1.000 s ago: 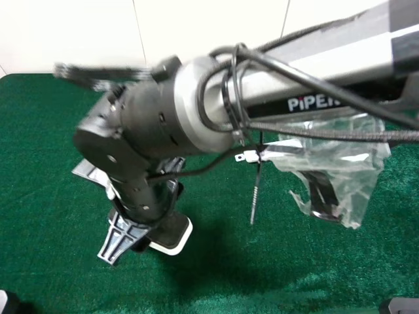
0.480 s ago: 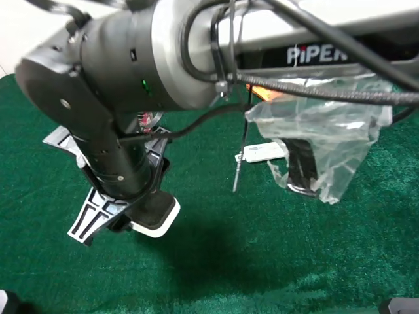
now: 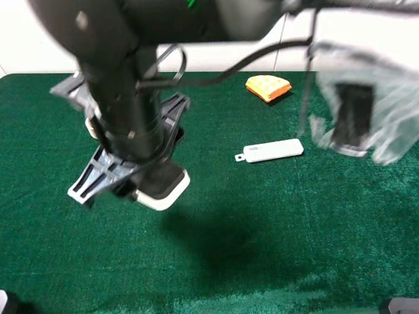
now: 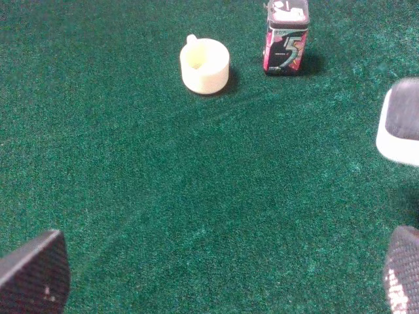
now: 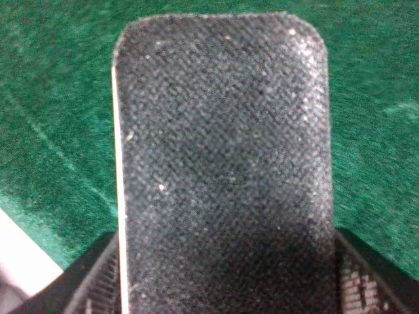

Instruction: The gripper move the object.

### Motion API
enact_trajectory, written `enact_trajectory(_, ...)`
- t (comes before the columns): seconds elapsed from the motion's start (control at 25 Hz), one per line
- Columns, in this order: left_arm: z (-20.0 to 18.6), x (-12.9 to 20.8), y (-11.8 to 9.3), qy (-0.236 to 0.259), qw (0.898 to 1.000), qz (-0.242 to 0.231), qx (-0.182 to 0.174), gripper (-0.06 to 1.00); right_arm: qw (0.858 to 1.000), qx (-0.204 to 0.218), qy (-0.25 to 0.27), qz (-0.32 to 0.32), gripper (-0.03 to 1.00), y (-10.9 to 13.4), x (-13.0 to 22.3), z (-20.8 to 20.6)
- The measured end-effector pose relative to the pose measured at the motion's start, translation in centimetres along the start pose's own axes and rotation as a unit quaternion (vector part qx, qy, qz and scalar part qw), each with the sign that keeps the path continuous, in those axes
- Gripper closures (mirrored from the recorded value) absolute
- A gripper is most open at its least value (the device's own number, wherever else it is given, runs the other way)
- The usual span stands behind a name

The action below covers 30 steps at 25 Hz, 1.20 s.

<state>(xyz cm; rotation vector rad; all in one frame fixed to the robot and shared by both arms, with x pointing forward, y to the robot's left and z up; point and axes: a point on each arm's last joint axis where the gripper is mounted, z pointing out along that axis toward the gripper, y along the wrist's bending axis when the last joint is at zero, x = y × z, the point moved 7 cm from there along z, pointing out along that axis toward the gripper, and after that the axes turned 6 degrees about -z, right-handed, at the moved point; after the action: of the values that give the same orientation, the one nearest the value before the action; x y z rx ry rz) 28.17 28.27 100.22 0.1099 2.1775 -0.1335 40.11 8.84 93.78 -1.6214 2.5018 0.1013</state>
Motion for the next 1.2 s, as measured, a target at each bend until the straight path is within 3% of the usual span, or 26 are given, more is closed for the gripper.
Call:
enact_trajectory(0.44, 0.0, 0.0, 0.0, 0.0, 1.0, 0.0, 0.0, -0.02, 0.998, 0.007, -0.014, 0.058, 0.51, -4.6, 0.7, -3.1)
enact_trajectory(1.2, 0.0, 0.0, 0.0, 0.0, 1.0, 0.0, 0.0, -0.02, 0.985, 0.013, -0.012, 0.174, 0.51, -13.1, 2.4, -3.1)
